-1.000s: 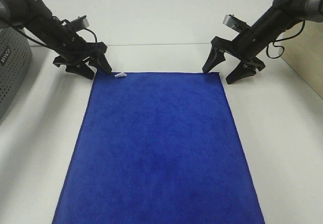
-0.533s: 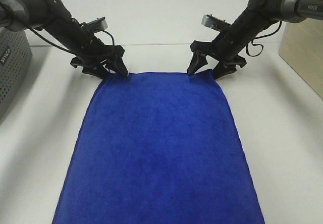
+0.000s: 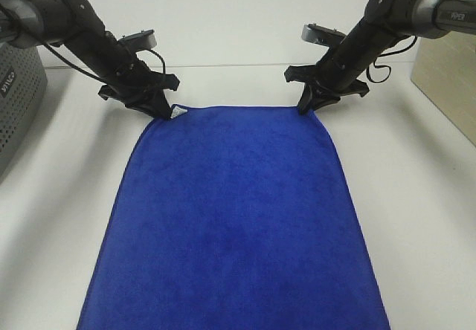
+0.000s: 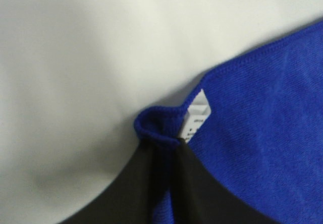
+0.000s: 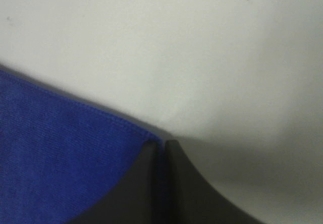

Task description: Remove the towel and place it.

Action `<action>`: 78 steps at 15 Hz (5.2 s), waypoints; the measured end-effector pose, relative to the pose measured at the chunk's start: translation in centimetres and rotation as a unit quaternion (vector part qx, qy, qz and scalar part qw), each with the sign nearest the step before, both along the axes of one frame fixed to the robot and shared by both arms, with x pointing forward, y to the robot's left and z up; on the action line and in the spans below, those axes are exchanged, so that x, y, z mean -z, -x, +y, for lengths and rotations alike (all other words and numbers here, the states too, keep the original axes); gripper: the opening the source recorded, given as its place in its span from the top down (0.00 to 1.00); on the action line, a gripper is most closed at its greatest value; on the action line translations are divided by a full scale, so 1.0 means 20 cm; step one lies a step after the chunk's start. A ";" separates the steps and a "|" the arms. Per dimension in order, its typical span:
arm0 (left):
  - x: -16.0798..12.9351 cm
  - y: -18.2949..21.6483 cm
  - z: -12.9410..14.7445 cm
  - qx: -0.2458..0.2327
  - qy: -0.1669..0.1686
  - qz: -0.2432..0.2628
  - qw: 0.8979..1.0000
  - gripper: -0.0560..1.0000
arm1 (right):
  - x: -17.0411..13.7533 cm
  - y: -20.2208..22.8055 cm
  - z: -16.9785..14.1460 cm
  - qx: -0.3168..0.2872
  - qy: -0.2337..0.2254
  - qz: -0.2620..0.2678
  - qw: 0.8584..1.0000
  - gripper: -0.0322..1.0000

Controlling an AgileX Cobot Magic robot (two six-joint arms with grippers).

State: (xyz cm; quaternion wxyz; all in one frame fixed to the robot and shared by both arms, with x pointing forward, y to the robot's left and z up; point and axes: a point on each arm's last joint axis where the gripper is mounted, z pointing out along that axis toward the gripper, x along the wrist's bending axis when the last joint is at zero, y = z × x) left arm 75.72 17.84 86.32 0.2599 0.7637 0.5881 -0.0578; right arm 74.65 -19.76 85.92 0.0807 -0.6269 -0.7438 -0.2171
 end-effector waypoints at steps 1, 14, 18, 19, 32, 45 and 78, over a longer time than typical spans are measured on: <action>0.01 0.00 0.00 0.010 -0.004 -0.005 1.000 0.92 | 0.00 0.00 0.00 -0.002 0.005 -0.001 1.000 0.95; -0.15 -0.12 0.00 0.022 -0.023 -0.113 0.993 0.95 | -0.07 -0.09 -0.04 -0.014 0.050 -0.099 0.994 0.95; -0.29 -0.21 0.00 -0.003 -0.024 -0.207 0.978 0.95 | -0.31 -0.22 -0.03 -0.008 0.051 -0.221 0.974 0.95; -0.30 -0.22 0.00 -0.009 -0.027 -0.229 0.973 0.95 | -0.34 -0.23 -0.03 -0.007 0.053 -0.241 0.969 0.95; -0.32 -0.32 0.03 0.007 -0.095 -0.389 0.916 0.95 | -0.24 -0.33 -0.02 0.032 0.054 -0.326 0.943 0.95; 0.03 -0.37 0.04 -0.031 -0.123 -0.412 0.902 0.95 | -0.07 -0.36 -0.01 0.049 0.061 -0.344 0.936 0.95; -0.85 0.02 0.03 0.028 -0.111 -0.165 0.980 0.21 | -1.02 0.11 -0.04 -0.024 0.039 -0.123 0.991 0.24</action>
